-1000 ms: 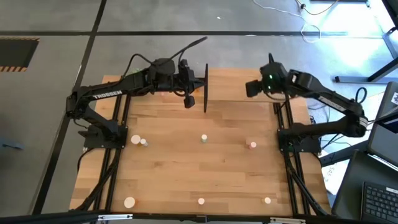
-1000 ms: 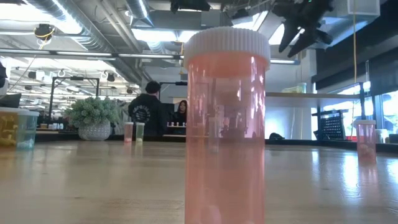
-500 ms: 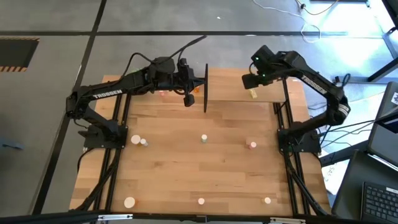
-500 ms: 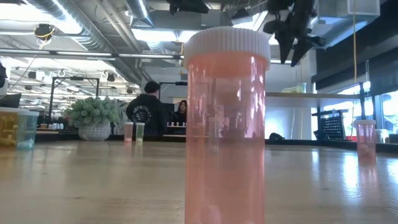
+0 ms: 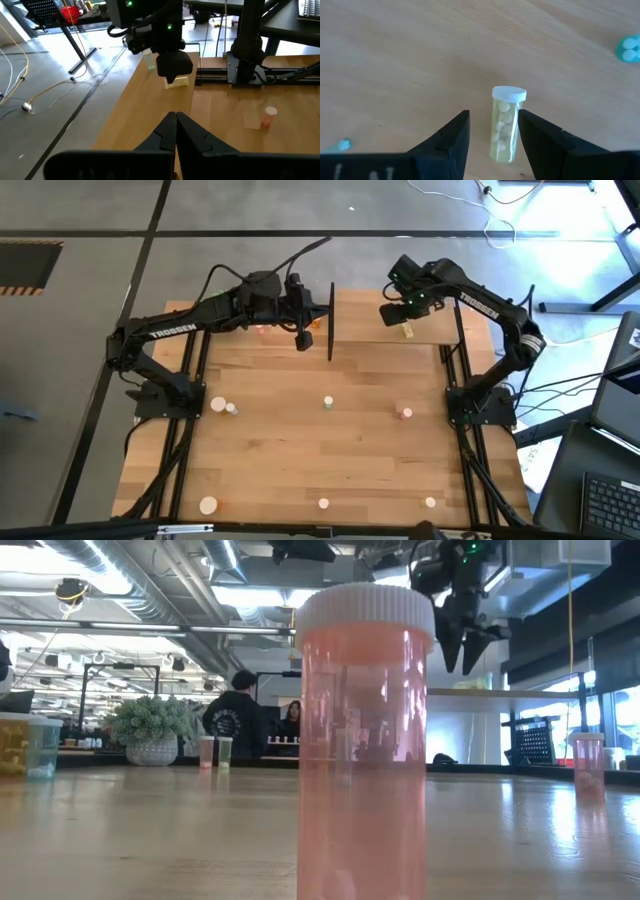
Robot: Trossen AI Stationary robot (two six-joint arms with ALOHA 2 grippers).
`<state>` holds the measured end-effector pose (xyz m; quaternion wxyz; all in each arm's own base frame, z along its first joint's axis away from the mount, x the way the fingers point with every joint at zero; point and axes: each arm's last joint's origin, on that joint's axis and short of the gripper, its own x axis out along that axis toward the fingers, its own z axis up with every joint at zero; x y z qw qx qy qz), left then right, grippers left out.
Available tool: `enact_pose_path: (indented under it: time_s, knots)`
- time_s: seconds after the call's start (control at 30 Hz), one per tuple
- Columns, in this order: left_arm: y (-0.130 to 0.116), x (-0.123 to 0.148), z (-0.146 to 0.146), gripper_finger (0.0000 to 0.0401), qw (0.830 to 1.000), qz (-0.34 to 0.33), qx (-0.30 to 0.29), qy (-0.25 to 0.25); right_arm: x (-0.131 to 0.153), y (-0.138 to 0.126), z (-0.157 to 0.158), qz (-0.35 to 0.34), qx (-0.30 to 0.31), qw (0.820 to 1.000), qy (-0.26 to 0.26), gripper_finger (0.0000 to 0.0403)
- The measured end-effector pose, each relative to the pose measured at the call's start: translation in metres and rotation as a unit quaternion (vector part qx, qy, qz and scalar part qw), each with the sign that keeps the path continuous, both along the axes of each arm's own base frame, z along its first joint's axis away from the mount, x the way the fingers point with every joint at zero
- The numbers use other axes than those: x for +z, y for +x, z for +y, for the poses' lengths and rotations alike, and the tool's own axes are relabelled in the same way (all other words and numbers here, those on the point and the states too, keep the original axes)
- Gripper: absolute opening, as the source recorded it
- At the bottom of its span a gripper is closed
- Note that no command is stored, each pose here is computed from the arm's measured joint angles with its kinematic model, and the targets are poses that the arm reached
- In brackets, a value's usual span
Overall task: Pick and place medicine bottles onto shelf by color
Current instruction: Put the middle yellow pill bottle on the shelf
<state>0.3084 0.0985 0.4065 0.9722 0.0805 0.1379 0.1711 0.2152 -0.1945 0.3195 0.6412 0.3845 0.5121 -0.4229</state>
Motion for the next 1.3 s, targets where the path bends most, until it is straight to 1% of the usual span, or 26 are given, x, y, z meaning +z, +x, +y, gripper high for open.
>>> enact_pose_path:
  time_s: [0.67,1.03,1.3]
  knots:
    - [-0.002,0.0,0.006,0.0,1.0,0.0,0.01,-0.001,-0.003,-0.005,-0.006,0.012,-0.016,1.0,0.005,0.017]
    - [-0.002,0.0,0.006,0.0,1.0,-0.001,0.01,-0.001,-0.017,0.002,-0.012,0.036,-0.002,0.999,0.026,0.017]
    - [-0.002,0.0,0.006,0.0,1.0,-0.001,0.01,-0.002,-0.025,0.006,-0.017,0.044,0.011,0.998,0.031,0.017]
